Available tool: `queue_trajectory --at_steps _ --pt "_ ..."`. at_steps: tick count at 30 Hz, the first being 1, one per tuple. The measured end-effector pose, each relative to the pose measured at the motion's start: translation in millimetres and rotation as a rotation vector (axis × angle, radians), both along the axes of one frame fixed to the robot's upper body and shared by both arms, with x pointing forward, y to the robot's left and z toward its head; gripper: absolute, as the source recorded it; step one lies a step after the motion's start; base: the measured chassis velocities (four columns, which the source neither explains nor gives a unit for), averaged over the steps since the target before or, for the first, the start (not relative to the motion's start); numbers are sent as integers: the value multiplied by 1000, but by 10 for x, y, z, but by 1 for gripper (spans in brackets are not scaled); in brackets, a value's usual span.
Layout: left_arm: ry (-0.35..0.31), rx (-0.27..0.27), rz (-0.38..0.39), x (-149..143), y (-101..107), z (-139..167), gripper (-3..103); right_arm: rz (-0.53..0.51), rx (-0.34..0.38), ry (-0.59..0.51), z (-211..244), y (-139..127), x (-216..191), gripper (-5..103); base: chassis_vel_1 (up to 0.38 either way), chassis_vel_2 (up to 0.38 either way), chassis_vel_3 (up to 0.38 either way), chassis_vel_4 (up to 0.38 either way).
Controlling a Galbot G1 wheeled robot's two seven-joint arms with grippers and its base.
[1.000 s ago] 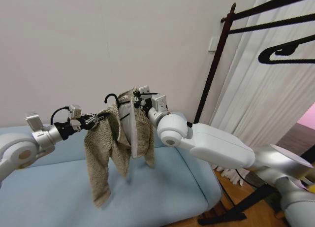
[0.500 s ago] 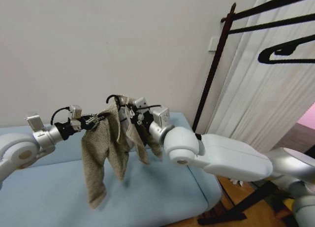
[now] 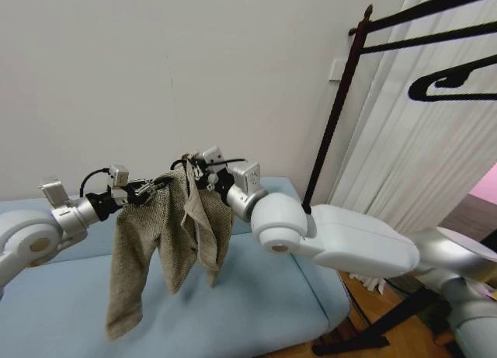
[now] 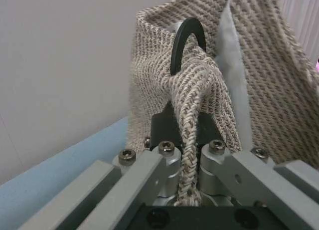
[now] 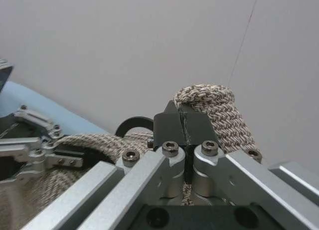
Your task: Pick up the clothes from the sofa and hang them on the clothes hanger.
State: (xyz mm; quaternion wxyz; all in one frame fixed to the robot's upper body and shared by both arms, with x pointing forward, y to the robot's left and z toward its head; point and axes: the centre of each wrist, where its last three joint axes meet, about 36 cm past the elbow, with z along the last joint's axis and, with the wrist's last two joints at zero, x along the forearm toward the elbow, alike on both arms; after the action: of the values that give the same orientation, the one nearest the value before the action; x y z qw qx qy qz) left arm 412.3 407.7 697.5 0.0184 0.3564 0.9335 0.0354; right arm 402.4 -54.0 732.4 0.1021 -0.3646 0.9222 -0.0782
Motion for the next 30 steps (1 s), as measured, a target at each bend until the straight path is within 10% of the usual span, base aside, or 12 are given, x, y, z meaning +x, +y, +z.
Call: queue_trajectory --at_steps 20,30 --pt "-16 -5 -2 -4 7 74 3 0 -101 111 -668 -5 -11 0 0 0 0 0" --pt "-20 -8 -9 -10 -4 75 3 51 -116 93 -669 -86 -131 33 0 0 0 0"
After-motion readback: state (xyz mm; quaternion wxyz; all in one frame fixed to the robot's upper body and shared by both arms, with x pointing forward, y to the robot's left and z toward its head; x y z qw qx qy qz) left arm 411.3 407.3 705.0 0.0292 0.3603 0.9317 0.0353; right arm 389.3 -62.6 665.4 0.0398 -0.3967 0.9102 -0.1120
